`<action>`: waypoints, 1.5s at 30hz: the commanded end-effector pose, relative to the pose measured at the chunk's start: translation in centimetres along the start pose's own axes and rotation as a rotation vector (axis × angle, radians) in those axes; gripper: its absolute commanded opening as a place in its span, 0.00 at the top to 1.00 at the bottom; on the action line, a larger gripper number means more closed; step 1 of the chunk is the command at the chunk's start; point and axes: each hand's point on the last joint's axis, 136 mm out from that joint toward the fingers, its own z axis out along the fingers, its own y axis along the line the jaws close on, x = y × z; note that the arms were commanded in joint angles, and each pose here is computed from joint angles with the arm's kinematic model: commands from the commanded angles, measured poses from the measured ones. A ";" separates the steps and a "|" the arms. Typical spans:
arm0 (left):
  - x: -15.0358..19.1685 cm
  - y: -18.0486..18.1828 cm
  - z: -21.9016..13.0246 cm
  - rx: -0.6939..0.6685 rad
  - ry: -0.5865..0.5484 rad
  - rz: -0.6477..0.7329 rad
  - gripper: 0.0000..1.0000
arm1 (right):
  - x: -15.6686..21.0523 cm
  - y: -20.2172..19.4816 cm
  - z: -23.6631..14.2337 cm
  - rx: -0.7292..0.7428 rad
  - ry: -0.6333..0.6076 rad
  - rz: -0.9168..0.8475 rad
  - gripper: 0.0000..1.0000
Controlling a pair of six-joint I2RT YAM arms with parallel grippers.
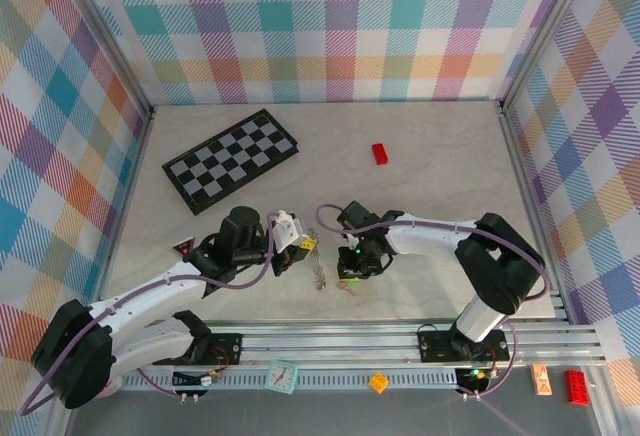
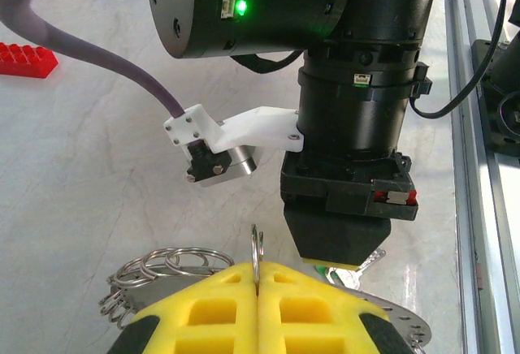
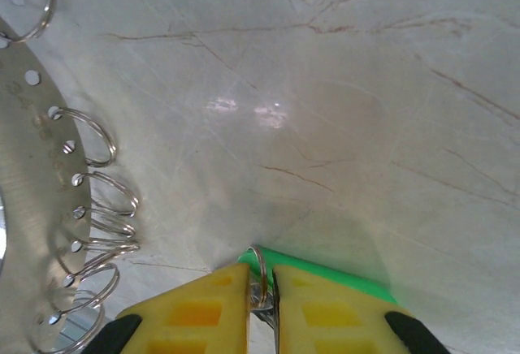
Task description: Put the keys on the keyring
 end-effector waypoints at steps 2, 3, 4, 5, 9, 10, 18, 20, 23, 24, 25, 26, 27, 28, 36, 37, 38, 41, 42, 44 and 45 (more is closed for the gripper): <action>-2.6 -0.6 -0.4 0.024 -0.062 0.055 1.00 | 0.0 0.4 -0.1 0.008 0.011 -0.001 0.86; -2.5 -0.6 -0.4 0.025 -0.060 0.055 1.00 | -0.1 0.5 -0.1 0.005 0.009 -0.001 0.87; -2.5 -0.6 -0.4 0.026 -0.060 0.055 1.00 | 0.0 0.5 0.0 0.003 0.011 -0.001 0.88; -2.5 -0.6 -0.4 0.025 -0.059 0.053 1.00 | 0.0 0.6 -0.1 -0.001 0.012 -0.002 0.90; -2.6 -0.6 -0.5 0.023 -0.060 0.056 1.00 | 0.0 0.8 -0.2 -0.009 0.007 -0.008 0.99; -2.5 -0.6 -0.5 0.024 -0.060 0.056 1.00 | 0.0 0.8 -0.3 -0.008 0.005 -0.009 1.00; -2.6 -0.4 -0.6 0.014 -0.053 0.044 1.00 | -0.7 2.4 -3.3 -0.070 -0.107 -0.176 1.00; -2.5 -0.3 -0.5 0.012 -0.039 0.031 1.00 | -1.0 2.8 -4.6 -0.086 -0.166 -0.244 1.00; -2.4 -0.4 -0.5 0.017 -0.030 0.001 1.00 | -1.5 3.3 -6.5 -0.098 -0.260 -0.337 1.00; -2.4 -0.4 -0.4 0.019 -0.026 -0.010 1.00 | -1.6 3.5 -7.1 -0.103 -0.288 -0.371 1.00; -2.4 -0.4 -0.4 0.022 -0.023 -0.020 1.00 | -1.6 3.8 -7.6 -0.112 -0.310 -0.407 1.00; -2.3 -0.4 -0.3 0.024 -0.015 -0.031 1.00 | -1.6 4.0 -8.1 -0.120 -0.332 -0.435 1.00; -2.2 -0.4 -0.2 0.030 -0.008 -0.042 1.00 | -1.7 4.3 -8.6 -0.131 -0.354 -0.468 1.00; -2.1 -0.5 -0.1 0.038 0.003 -0.051 1.00 | -1.7 4.7 -9.1 -0.142 -0.375 -0.505 1.00; -1.7 -0.7 0.7 0.079 0.048 -0.098 1.00 | -1.8 7.4 -12.5 -0.198 -0.511 -0.768 1.00; -1.7 -0.7 0.9 0.083 0.049 -0.101 1.00 | -1.8 7.7 -12.7 -0.205 -0.518 -0.791 1.00; -1.7 -0.7 1.0 0.086 0.050 -0.104 1.00 | -1.8 7.9 -12.9 -0.212 -0.523 -0.809 1.00; -1.7 -0.7 1.1 0.094 0.054 -0.115 1.00 | -2.0 8.5 -13.1 -0.210 -0.528 -0.852 1.00; -1.6 -0.7 1.2 0.097 0.055 -0.115 1.00 | -2.2 8.6 -13.2 -0.204 -0.532 -0.862 1.00; -1.6 -0.8 1.1 0.098 0.056 -0.115 1.00 | -2.5 8.8 -13.4 -0.192 -0.545 -0.878 1.00; -1.6 -0.8 1.1 0.098 0.055 -0.113 1.00 | -2.6 9.0 -13.5 -0.192 -0.552 -0.893 1.00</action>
